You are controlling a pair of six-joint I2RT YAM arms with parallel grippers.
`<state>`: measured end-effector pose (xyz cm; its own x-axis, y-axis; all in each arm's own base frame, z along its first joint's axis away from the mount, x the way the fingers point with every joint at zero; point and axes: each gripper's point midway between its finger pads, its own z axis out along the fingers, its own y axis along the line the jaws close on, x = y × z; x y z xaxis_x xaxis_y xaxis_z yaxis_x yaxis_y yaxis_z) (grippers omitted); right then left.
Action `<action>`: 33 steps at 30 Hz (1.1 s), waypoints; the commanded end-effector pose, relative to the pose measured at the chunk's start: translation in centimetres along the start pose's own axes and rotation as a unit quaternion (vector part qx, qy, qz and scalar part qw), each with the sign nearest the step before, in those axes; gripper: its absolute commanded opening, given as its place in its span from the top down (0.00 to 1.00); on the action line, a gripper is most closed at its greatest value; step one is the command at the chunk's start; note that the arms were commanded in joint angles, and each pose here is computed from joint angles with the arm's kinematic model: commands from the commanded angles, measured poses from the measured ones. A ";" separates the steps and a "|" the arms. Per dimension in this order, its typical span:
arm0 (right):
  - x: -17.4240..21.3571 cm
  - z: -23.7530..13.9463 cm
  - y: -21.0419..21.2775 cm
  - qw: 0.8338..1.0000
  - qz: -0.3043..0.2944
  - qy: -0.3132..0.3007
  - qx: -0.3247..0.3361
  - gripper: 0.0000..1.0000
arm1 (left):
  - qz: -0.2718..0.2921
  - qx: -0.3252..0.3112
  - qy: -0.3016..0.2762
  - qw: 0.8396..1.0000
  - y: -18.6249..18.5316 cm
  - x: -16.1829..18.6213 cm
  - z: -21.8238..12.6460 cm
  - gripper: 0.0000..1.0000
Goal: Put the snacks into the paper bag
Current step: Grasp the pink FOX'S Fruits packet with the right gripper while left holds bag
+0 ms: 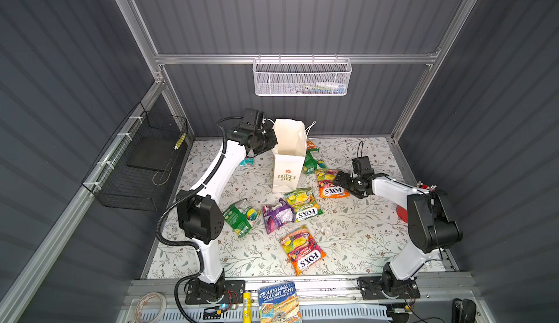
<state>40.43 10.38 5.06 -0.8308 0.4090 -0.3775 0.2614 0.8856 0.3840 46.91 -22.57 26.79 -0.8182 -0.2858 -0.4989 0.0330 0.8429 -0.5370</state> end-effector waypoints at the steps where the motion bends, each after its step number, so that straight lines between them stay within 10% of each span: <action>1: 0.7 0.6 -0.1 1.000 -0.010 0.027 0.007 0.01 | 0.030 -0.031 0.013 0.999 1.0 0.8 -1.0 1.00; 14: 0.7 2.3 0.2 0.998 -0.014 0.058 0.013 0.28 | 0.112 -0.121 -0.045 0.985 2.8 -1.4 -5.9 1.00; 27: 1.2 1.3 1.5 0.998 0.001 0.049 -0.040 0.97 | 0.141 -0.106 -0.019 0.984 1.2 0.6 -4.7 1.00; 33: 0.8 -2.4 2.6 0.997 0.005 0.012 -0.073 1.00 | 0.138 -0.103 -0.016 0.985 1.4 0.9 -4.0 1.00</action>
<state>39.52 12.30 5.65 -0.8614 0.3937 -0.3210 0.2153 0.8553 0.4713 43.90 -20.07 28.25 -0.7777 -0.0566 -0.6260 0.1208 0.9639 -0.2372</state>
